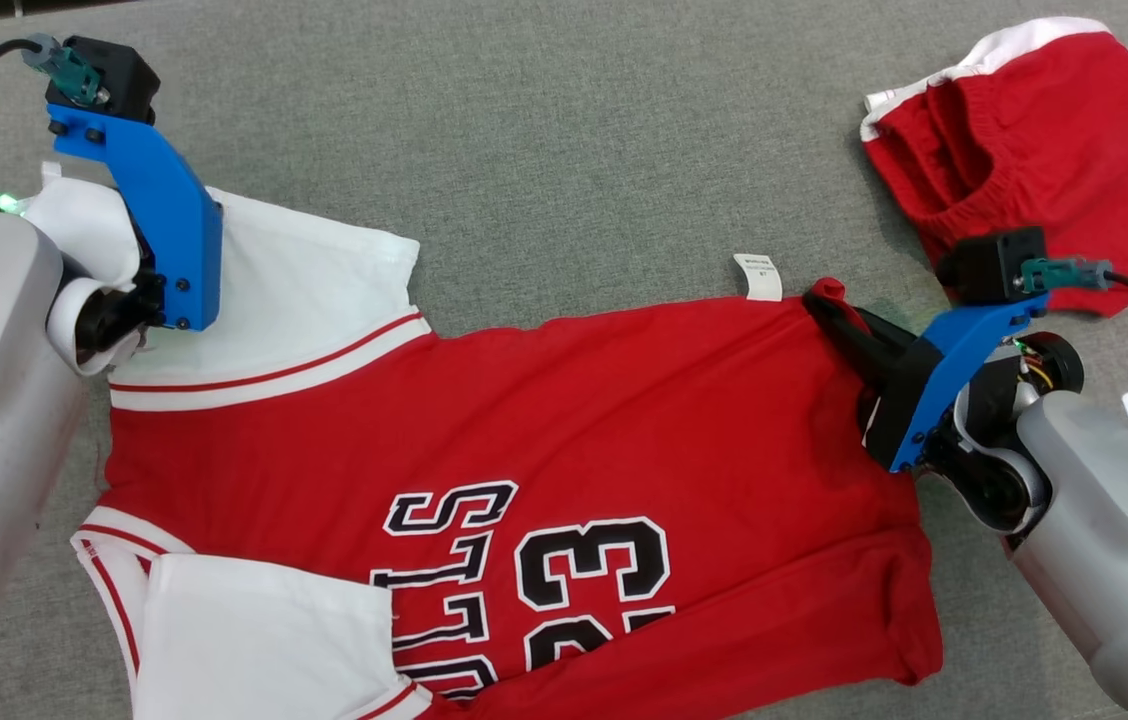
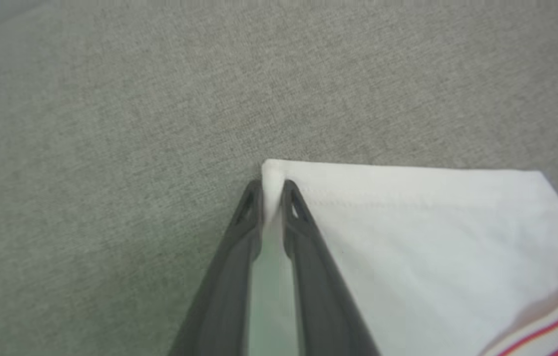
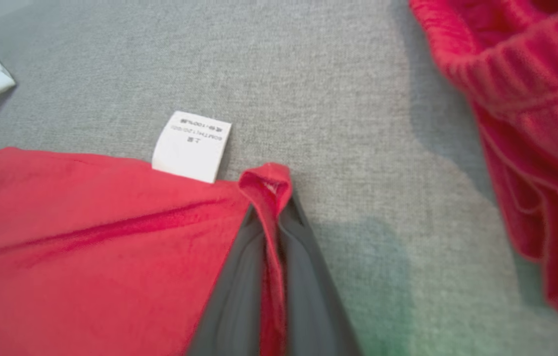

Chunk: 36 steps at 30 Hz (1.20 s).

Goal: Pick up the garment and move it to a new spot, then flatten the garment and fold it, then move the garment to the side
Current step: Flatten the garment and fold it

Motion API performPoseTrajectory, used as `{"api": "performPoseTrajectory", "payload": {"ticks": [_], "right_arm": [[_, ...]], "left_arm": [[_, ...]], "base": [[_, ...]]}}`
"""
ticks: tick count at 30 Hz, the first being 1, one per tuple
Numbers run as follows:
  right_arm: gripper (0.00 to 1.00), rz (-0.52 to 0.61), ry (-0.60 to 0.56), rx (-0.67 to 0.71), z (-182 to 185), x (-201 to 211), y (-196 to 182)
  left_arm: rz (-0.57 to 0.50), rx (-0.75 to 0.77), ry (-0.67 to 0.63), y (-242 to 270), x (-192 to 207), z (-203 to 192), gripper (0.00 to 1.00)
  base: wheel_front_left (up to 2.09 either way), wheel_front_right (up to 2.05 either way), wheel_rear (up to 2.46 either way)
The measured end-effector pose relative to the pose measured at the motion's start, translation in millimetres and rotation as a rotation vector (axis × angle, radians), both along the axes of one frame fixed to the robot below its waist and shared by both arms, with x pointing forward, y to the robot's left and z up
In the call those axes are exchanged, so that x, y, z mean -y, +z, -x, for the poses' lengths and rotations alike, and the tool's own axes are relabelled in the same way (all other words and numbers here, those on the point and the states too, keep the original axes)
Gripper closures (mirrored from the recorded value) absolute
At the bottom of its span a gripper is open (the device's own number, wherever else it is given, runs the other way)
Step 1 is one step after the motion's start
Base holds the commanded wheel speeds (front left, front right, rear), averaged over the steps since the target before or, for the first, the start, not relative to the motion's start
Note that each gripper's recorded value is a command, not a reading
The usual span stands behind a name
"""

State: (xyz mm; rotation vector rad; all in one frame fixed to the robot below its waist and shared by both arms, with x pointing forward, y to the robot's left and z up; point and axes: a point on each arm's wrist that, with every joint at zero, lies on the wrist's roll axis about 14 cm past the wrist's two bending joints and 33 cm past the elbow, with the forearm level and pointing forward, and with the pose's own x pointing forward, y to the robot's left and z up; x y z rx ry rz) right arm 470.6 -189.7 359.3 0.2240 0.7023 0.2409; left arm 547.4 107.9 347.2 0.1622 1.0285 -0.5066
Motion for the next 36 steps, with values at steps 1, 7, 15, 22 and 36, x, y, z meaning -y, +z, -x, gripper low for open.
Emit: {"api": "performPoseTrajectory", "payload": {"ticks": [1, 7, 15, 22, 36], "right_arm": [[1.0, 0.0, -0.007, 0.016, -1.6, 1.4, 1.1], [1.0, -0.007, -0.069, 0.145, -17.6, 9.0, 16.4], [1.0, -0.017, -0.123, 0.238, -24.9, 12.1, 36.3], [1.0, -0.033, -0.145, 0.301, -24.8, 9.2, 57.8], [1.0, -0.027, -0.106, 0.355, 5.4, 6.4, 83.4]], "left_arm": [[0.004, 0.006, 0.005, 1.1, -1.2, -1.1, 1.0], [-0.074, 0.069, 0.021, 10.2, -31.2, -7.8, 1.0], [-0.052, 0.151, 0.071, 42.7, -45.2, -6.0, 1.0], [-0.008, 0.198, 0.089, 70.1, -48.9, 9.7, 1.0], [0.081, 0.149, 0.04, 113.4, -50.7, 79.0, 1.0]], "base": [[0.0, 0.0, 0.0], [0.0, 0.0, 0.0], [0.0, 0.0, 0.0], [0.0, 0.0, 0.0], [0.0, 0.0, 0.0]]}}
